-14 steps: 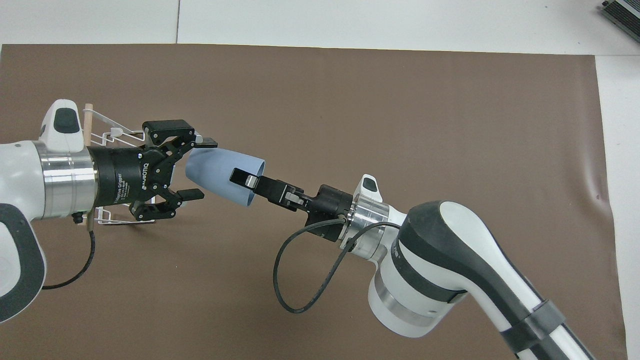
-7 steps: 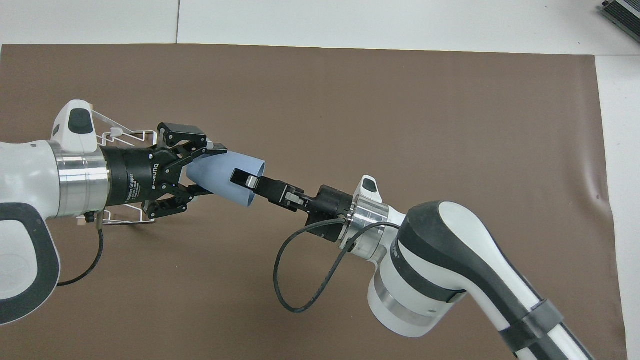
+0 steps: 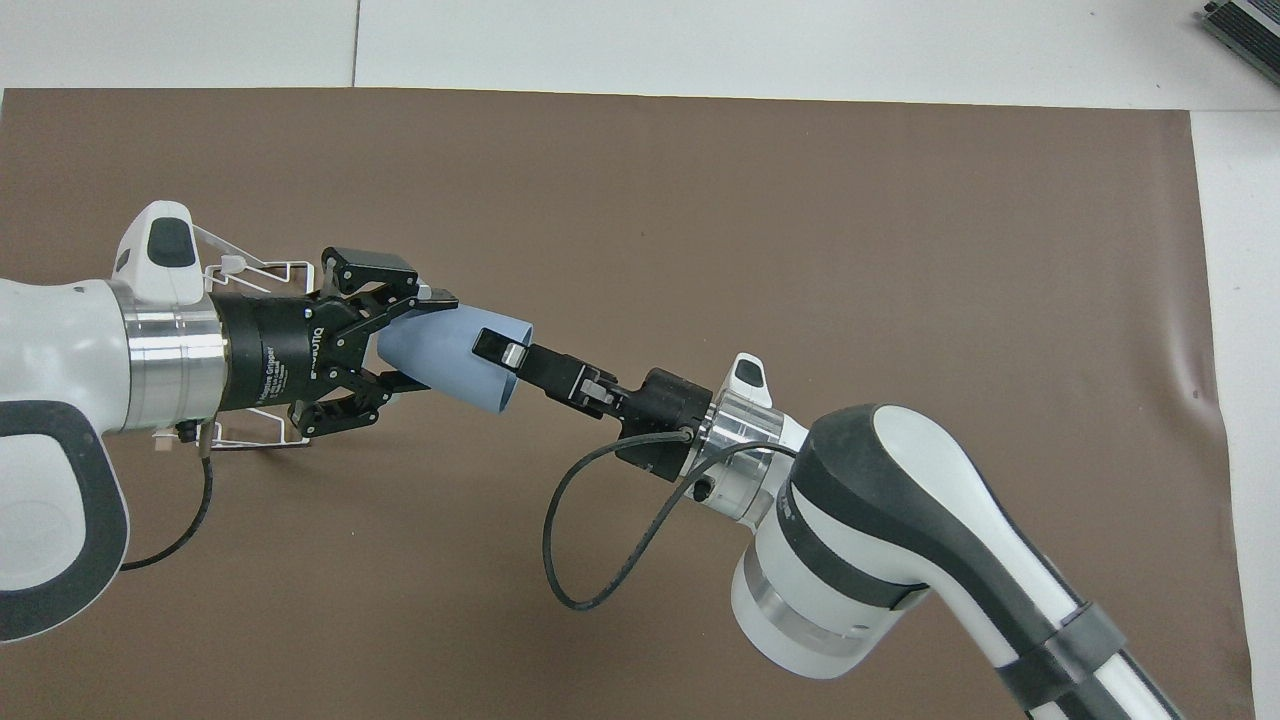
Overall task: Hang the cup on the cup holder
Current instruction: 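Close the left gripper on the cup base and open the right gripper, then carry the cup over the rack with the left gripper while the right gripper withdraws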
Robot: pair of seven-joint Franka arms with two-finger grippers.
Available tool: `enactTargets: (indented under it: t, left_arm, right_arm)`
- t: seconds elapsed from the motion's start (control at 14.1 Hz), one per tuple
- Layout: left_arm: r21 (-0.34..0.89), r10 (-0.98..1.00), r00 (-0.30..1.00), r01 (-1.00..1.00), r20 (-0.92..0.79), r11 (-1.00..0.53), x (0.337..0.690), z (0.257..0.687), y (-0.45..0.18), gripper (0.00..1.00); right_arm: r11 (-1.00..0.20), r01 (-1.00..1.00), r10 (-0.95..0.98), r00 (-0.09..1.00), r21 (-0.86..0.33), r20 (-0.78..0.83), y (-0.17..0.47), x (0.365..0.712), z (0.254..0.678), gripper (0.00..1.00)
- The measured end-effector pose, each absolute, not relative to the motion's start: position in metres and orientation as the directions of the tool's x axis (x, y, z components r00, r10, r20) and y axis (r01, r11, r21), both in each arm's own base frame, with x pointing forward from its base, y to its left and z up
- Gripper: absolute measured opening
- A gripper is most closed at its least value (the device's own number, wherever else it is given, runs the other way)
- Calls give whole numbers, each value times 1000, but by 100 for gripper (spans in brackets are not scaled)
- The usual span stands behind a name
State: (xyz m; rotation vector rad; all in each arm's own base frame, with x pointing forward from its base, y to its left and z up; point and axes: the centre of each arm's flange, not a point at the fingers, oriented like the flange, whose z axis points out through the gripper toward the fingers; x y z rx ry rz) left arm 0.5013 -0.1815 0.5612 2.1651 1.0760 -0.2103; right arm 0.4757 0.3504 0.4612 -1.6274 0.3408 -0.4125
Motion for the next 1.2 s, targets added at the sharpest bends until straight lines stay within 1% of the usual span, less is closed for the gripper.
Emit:
enactTargets:
  t: [0.21, 0.35, 0.57, 0.71, 0.85, 0.99, 1.13, 1.2]
  left_arm:
    - [515, 643, 634, 757, -429, -403, 503, 561, -178, 76]
    - [513, 655, 621, 766, -430, -388, 506, 560, -168, 76]
    - [499, 688, 620, 762, -377, -413, 510, 558, -150, 76]
    - [472, 706, 649, 735, -281, -487, 512, 557, -143, 76]
    - [441, 711, 685, 694, -159, -570, 519, 563, -138, 76]
    - [402, 702, 711, 655, -40, -640, 530, 571, -132, 76]
    - [373, 694, 718, 629, 58, -682, 541, 576, -123, 76]
    - [362, 691, 715, 620, 105, -696, 546, 577, -117, 76]
  right_arm:
    - [-137, 33, -467, 879, -990, 94, 354, 475, 470, 76]
    - [-179, 68, -447, 883, -982, 142, 353, 477, 473, 99]
    - [-290, 147, -399, 880, -946, 258, 347, 481, 477, 100]
    - [-405, 267, -302, 864, -875, 403, 341, 489, 483, 100]
    - [-525, 417, -149, 814, -742, 562, 326, 504, 492, 100]
    - [-616, 536, 9, 737, -577, 676, 304, 522, 500, 100]
    - [-665, 640, 189, 643, -385, 742, 286, 536, 508, 100]
    - [-666, 688, 285, 593, -289, 753, 280, 542, 513, 100]
